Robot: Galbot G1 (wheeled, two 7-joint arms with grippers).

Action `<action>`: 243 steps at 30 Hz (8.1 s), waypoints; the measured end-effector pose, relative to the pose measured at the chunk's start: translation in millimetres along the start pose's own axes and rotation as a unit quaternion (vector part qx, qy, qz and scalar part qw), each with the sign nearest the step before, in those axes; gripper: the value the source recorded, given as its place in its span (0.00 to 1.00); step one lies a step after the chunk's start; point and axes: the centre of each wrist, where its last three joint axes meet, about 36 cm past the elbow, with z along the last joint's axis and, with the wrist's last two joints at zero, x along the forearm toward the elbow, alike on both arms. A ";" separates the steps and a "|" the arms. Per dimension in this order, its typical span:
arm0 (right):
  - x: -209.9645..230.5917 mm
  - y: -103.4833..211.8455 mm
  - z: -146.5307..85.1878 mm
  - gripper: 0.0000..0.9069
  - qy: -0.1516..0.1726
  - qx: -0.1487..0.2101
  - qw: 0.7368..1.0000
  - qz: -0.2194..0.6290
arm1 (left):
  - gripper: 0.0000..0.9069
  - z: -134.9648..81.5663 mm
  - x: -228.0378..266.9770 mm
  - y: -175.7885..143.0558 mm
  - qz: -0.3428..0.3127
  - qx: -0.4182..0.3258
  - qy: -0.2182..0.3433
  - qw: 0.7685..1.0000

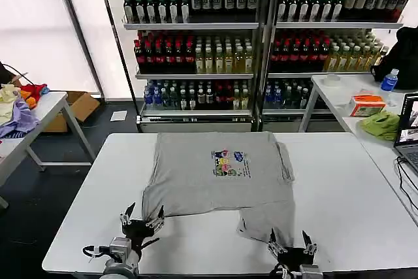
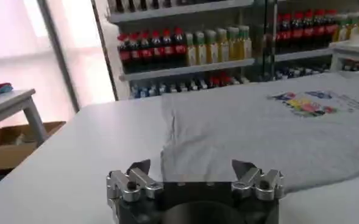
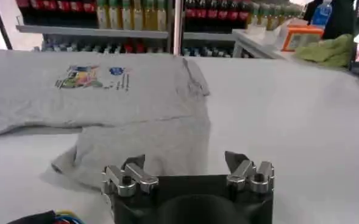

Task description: Fold and organize the clothes.

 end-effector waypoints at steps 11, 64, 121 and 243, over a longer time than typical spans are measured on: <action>-3.8 3.3 7.7 0.96 0.008 -0.002 1.000 -0.001 | 0.56 8.1 -0.3 -3.0 0.007 0.010 0.014 1.000; -29.2 -19.6 -54.2 0.00 -0.137 -0.008 0.990 -0.037 | 0.00 -17.3 -5.9 -8.7 0.026 0.059 -0.090 0.994; -239.8 8.7 -167.4 1.00 -0.070 -0.091 0.993 0.002 | 1.00 -73.2 -163.8 24.1 0.035 0.073 -0.043 0.996; 53.8 -25.3 -20.2 1.00 -0.028 -0.020 0.996 0.083 | 1.00 -17.4 104.6 -18.5 0.004 0.032 0.005 0.999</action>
